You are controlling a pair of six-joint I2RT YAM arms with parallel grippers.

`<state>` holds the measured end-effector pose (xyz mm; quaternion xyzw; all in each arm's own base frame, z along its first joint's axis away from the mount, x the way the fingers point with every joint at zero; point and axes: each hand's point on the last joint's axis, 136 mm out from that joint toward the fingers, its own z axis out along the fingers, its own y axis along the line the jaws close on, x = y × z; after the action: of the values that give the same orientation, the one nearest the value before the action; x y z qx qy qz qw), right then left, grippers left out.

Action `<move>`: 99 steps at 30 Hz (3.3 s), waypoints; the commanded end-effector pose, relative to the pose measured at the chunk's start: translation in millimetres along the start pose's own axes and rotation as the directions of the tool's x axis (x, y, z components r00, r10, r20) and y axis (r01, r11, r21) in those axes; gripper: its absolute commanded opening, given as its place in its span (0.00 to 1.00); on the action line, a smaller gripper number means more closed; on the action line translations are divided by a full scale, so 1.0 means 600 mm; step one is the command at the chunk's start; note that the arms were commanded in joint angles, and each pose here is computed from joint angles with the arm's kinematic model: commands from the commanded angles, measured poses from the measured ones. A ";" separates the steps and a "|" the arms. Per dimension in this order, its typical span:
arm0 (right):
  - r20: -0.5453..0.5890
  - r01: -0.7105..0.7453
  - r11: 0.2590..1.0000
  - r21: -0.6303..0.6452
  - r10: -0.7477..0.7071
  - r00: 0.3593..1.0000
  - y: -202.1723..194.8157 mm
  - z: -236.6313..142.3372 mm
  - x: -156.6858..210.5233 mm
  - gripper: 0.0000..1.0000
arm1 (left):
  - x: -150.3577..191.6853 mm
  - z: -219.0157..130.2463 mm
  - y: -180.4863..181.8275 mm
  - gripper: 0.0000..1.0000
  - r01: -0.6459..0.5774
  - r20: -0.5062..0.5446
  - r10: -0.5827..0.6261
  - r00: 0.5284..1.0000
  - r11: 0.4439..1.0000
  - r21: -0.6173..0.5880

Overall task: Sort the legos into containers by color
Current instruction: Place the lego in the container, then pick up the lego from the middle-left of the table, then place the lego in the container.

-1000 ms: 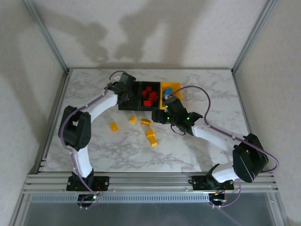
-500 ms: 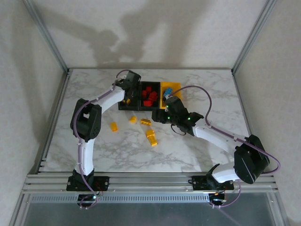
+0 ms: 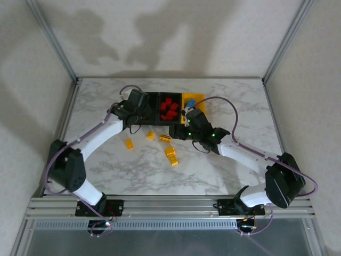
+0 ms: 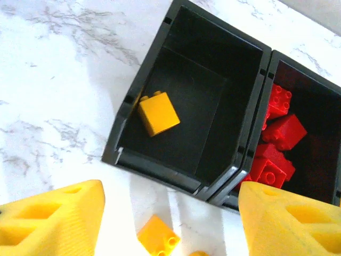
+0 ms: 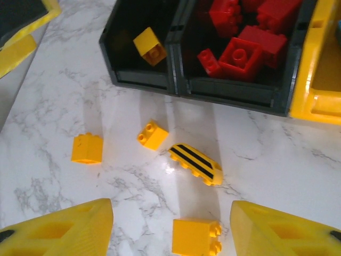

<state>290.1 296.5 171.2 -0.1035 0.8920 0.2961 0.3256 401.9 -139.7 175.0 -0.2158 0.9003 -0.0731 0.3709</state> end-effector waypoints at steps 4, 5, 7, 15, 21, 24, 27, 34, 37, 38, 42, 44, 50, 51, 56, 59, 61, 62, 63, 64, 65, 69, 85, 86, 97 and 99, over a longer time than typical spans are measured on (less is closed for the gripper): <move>-0.003 0.073 0.993 -0.096 -0.074 0.997 0.047 0.008 0.010 0.60 | 0.079 -0.013 0.091 0.71 -0.005 -0.088 -0.001 0.996 0.997 -0.072; -0.005 0.081 0.992 -0.100 -0.082 0.997 0.051 0.009 0.012 0.60 | 0.092 -0.013 0.104 0.71 -0.005 -0.101 -0.003 0.995 0.997 -0.080; -0.013 0.089 0.991 -0.097 -0.091 0.996 0.054 0.013 0.016 0.60 | 0.122 -0.010 0.132 0.71 -0.006 -0.130 -0.007 0.991 0.995 -0.099; -0.025 0.092 0.991 -0.100 -0.095 0.995 0.061 0.021 0.020 0.59 | 0.185 0.018 0.201 0.71 -0.011 -0.181 -0.023 0.983 0.983 -0.181; -0.027 0.089 0.991 -0.096 -0.092 0.995 0.062 0.019 0.022 0.58 | 0.204 0.048 0.220 0.68 -0.039 -0.186 0.000 0.982 0.978 -0.204; -0.033 0.086 0.992 -0.089 -0.089 0.995 0.059 0.019 0.027 0.57 | 0.202 0.056 0.214 0.66 -0.044 -0.180 0.009 0.984 0.980 -0.192; -0.032 0.084 0.993 -0.083 -0.086 0.996 0.057 0.018 0.027 0.57 | 0.201 0.064 0.216 0.60 -0.050 -0.182 0.013 0.983 0.978 -0.201; -0.028 0.091 0.994 -0.063 -0.093 0.995 0.053 0.019 0.022 0.57 | 0.206 0.077 0.209 0.35 -0.059 -0.206 0.019 0.978 0.980 -0.189; -0.026 0.090 0.995 -0.053 -0.091 0.996 0.049 0.018 0.022 0.57 | 0.196 0.072 0.196 0.31 -0.052 -0.201 0.017 0.980 0.984 -0.171; -0.026 0.088 0.995 -0.051 -0.090 0.996 0.049 0.018 0.023 0.57 | 0.190 0.070 0.191 0.31 -0.049 -0.195 0.016 0.981 0.985 -0.164; -0.016 0.087 0.995 -0.046 -0.088 0.996 0.048 0.013 0.019 0.57 | 0.168 0.062 0.171 0.29 -0.046 -0.181 0.019 0.983 0.989 -0.142; -0.009 0.086 0.995 -0.046 -0.086 0.996 0.048 0.010 0.017 0.57 | 0.156 0.058 0.158 0.29 -0.043 -0.172 0.021 0.985 0.991 -0.127; -0.004 0.079 0.996 -0.035 -0.079 0.997 0.042 0.007 0.018 0.57 | 0.120 0.048 0.118 0.29 -0.040 -0.142 0.028 0.989 0.995 -0.088; -0.003 0.078 0.996 -0.036 -0.079 0.997 0.042 0.006 0.018 0.57 | 0.112 0.047 0.110 0.29 -0.039 -0.136 0.028 0.990 0.996 -0.081; 0.009 0.074 0.997 -0.031 -0.074 0.997 0.038 0.002 0.017 0.57 | 0.069 0.049 0.067 0.29 -0.040 -0.104 0.035 0.994 0.998 -0.049; 0.007 0.070 0.997 -0.027 -0.070 0.998 0.035 0.003 0.019 0.57 | 0.047 0.057 0.042 0.29 -0.040 -0.085 0.037 0.996 0.999 -0.034; 0.005 0.068 0.997 -0.026 -0.068 0.998 0.034 0.003 0.020 0.57 | 0.037 0.071 0.029 0.29 -0.044 -0.078 0.041 0.996 0.998 -0.033; 0.005 0.067 0.997 -0.026 -0.067 0.998 0.034 0.003 0.020 0.57 | 0.032 0.081 0.020 0.29 -0.049 -0.076 0.046 0.996 0.998 -0.034; 0.007 0.067 0.997 -0.025 -0.067 0.998 0.034 0.002 0.019 0.57 | 0.028 0.093 0.013 0.29 -0.051 -0.077 0.048 0.996 0.998 -0.039; 0.004 0.065 0.998 -0.022 -0.065 0.998 0.032 0.003 0.021 0.57 | 0.025 0.103 0.005 0.29 -0.054 -0.079 0.051 0.996 0.998 -0.037; 0.007 0.064 0.998 -0.022 -0.064 0.998 0.032 0.001 0.020 0.57 | 0.021 0.115 -0.006 0.29 -0.055 -0.081 0.052 0.995 0.998 -0.032; 0.012 0.057 0.998 -0.009 -0.057 0.998 0.027 -0.005 0.020 0.57 | 0.007 0.161 -0.033 0.29 -0.066 -0.076 0.062 0.995 0.997 -0.045; 0.017 0.044 0.999 0.026 -0.044 0.999 0.012 -0.013 0.021 0.57 | -0.005 0.257 -0.063 0.45 -0.082 -0.095 0.074 0.993 0.993 -0.083; 0.017 0.043 0.999 0.028 -0.044 0.999 0.011 -0.012 0.020 0.57 | -0.006 0.256 -0.063 0.48 -0.082 -0.092 0.074 0.993 0.993 -0.084; 0.027 0.039 0.999 0.034 -0.040 0.999 0.011 -0.014 0.015 0.58 | -0.039 0.176 -0.074 0.57 -0.051 -0.046 0.050 0.998 0.998 -0.021; 0.024 0.039 0.999 0.033 -0.040 0.999 0.011 -0.014 0.015 0.59 | -0.041 0.149 -0.077 0.58 -0.054 -0.033 0.054 0.998 0.999 0.003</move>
<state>275.3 303.0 169.5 -0.1216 0.8897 0.2809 0.3386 507.2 -166.4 96.1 -0.1973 0.9214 -0.0460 0.3315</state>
